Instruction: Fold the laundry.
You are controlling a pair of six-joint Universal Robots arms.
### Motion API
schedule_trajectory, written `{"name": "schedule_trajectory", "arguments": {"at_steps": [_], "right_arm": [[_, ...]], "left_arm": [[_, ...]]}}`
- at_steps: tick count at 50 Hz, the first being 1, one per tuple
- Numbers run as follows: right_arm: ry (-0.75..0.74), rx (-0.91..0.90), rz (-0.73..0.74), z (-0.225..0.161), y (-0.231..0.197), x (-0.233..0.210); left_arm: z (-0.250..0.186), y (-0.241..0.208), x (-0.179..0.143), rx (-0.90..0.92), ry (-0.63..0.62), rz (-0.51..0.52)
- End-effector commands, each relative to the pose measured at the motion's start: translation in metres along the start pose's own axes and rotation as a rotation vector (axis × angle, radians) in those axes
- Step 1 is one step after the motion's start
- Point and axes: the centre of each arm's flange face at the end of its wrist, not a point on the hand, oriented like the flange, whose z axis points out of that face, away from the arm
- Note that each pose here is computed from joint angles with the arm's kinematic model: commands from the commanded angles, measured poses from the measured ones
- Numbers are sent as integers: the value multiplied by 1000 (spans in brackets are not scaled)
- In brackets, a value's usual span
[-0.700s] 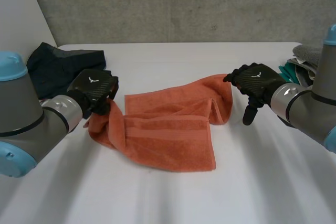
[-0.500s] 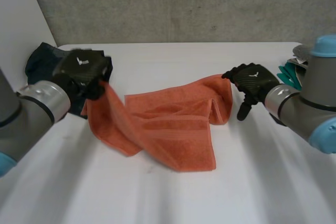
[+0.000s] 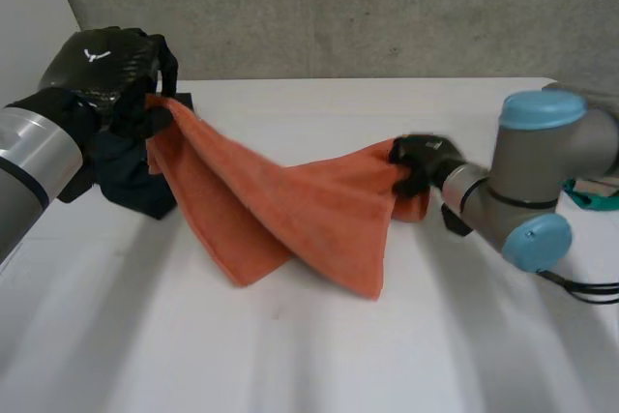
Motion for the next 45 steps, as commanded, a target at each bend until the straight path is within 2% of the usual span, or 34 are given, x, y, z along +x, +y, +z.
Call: {"name": "schedule_trajectory", "arguments": {"at_steps": [1, 5, 10, 15, 20, 22, 23, 27, 34, 38, 42, 45], "right_arm": [[84, 245, -152, -47, -88, 22], [78, 365, -269, -80, -133, 14], [0, 396, -288, -103, -150, -12], [-142, 302, -289, -106, -121, -57], [-239, 159, -302, -87, -59, -98], [-247, 108, -309, -80, -37, -106], [-254, 68, -318, -75, -19, -115], [-215, 21, -329, -70, 2, -121], [-159, 106, -285, -75, -29, -111], [-139, 154, -263, -87, -54, -97], [-136, 168, -283, -99, -69, -82], [-95, 137, -368, -106, -75, -59]], "left_arm": [[1, 7, -9, -8, -38, -47], [9, 25, -22, -45, -94, -75], [19, 62, -27, -130, -129, -142], [33, 111, -24, -216, -136, -190], [51, 162, -38, -273, -215, -195], [55, 168, -44, -279, -245, -189], [56, 168, -46, -281, -255, -187], [55, 154, -54, -257, -288, -174], [41, 109, -50, -181, -263, -126], [28, 83, -36, -135, -203, -67], [9, 65, -9, -115, -93, -8], [-15, 63, 31, -148, 74, 37]]}}
